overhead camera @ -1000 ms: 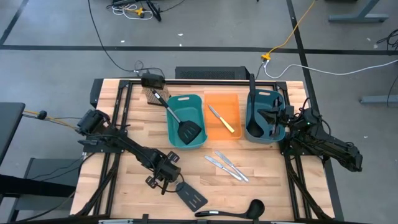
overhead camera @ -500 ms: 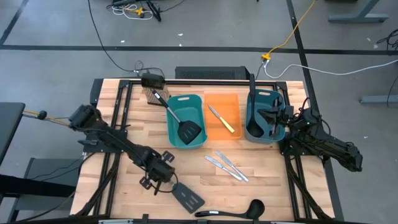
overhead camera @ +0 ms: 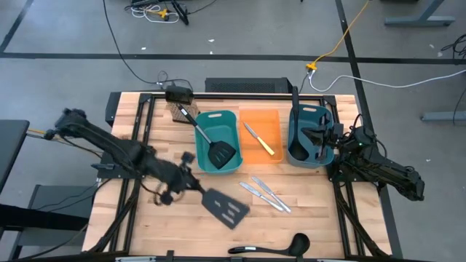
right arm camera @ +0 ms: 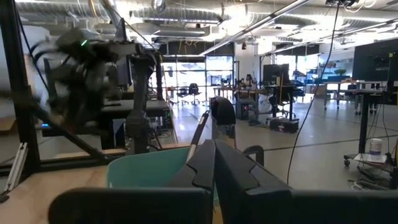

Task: Pick & Place Kitchen Items
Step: Put the black spatula into the green bin

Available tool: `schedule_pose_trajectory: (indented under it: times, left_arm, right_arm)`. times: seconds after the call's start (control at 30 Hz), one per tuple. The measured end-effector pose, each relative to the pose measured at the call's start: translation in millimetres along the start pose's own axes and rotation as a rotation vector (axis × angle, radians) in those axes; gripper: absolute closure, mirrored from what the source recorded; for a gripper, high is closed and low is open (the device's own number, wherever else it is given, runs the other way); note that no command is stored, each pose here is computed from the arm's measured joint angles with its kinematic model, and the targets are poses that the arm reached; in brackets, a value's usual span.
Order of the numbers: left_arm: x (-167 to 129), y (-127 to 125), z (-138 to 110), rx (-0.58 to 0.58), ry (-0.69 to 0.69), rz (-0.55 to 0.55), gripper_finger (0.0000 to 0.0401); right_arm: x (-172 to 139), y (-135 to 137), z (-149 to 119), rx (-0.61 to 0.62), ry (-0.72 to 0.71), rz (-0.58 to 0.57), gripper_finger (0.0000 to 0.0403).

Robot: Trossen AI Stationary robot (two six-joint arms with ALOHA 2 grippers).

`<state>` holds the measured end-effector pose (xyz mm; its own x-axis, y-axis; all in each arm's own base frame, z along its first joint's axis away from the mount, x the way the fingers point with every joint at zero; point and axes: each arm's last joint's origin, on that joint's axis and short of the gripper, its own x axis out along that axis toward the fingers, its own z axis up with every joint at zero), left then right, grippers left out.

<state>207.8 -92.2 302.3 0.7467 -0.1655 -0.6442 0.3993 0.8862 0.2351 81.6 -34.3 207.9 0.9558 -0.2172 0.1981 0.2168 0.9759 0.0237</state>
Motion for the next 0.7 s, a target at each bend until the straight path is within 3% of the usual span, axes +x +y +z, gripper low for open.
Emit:
schedule_pose_trajectory:
  times: [0.23, 0.43, 0.7]
  left_arm:
    - [-51.0, 25.7, -10.1, -0.061, -0.217, 0.1, 0.0285]
    - [-53.0, 32.4, -52.6, -0.173, -0.397, 0.147, 0.0285]
    - [-67.5, 22.6, -95.3, -0.278, -0.573, 0.21, 0.0285]
  right_arm:
    - [0.0, 0.0, -0.1, 0.011, 0.001, 0.0, 0.0389]
    - [0.0, 0.0, -0.2, 0.015, 0.002, 0.0, 0.0389]
    - [0.0, 0.0, -0.4, 0.018, 0.004, 0.0, 0.0389]
